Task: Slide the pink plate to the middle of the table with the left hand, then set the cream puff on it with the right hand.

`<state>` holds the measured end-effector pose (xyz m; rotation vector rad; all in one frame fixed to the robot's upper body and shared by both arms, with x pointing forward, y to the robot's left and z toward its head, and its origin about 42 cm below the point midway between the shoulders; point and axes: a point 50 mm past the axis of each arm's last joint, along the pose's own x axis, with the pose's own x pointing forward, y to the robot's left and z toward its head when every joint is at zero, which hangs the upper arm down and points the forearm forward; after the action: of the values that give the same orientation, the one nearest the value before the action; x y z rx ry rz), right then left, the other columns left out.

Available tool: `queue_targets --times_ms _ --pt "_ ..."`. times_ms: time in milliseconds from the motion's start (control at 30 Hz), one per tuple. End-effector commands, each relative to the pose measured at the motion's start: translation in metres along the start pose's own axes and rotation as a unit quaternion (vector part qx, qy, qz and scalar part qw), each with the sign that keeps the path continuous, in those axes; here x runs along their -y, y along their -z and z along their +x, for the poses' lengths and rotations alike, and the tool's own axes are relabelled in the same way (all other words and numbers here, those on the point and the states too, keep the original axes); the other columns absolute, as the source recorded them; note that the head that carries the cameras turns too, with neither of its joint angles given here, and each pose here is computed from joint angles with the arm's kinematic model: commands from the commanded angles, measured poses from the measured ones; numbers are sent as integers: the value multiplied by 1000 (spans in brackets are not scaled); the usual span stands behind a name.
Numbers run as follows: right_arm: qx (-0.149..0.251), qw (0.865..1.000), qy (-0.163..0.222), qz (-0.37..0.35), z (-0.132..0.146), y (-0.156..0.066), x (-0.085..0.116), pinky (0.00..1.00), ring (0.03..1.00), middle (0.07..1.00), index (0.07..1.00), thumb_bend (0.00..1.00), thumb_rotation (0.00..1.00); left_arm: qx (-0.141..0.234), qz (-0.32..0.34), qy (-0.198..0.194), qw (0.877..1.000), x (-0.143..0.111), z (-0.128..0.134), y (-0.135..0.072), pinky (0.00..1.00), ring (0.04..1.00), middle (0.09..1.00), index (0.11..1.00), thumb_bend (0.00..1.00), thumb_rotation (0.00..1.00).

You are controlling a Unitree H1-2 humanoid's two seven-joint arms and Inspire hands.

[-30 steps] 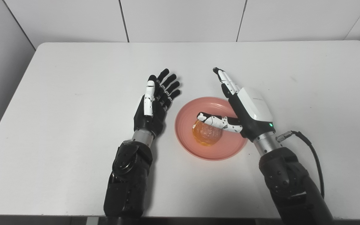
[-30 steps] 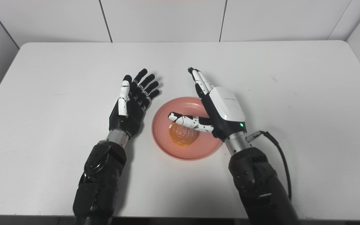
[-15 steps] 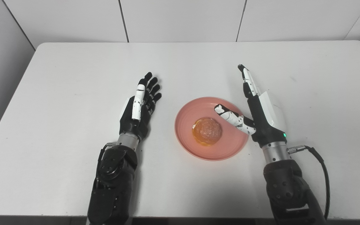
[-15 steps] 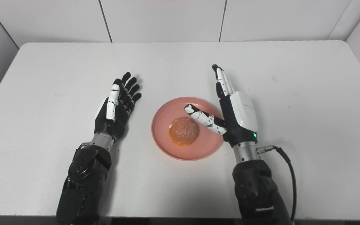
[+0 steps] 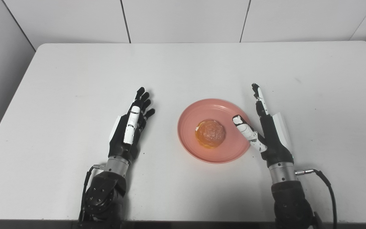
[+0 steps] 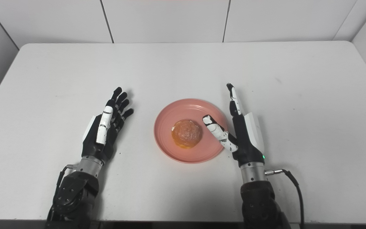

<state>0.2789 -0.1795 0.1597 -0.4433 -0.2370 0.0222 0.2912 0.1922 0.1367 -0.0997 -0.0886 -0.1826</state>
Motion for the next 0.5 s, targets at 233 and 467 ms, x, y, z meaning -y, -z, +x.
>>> queue_targets --times_ms 233,467 --pt "17 996 21 88 -13 5 -4 996 1000 1000 1000 449 1000 9 54 16 998 6 -28 11 1000 991 993 994 505 1000" --pt "-13 992 10 122 -17 6 -8 1000 1000 1000 1000 262 1000 0 86 21 996 4 -39 21 995 999 1000 998 467 1000"
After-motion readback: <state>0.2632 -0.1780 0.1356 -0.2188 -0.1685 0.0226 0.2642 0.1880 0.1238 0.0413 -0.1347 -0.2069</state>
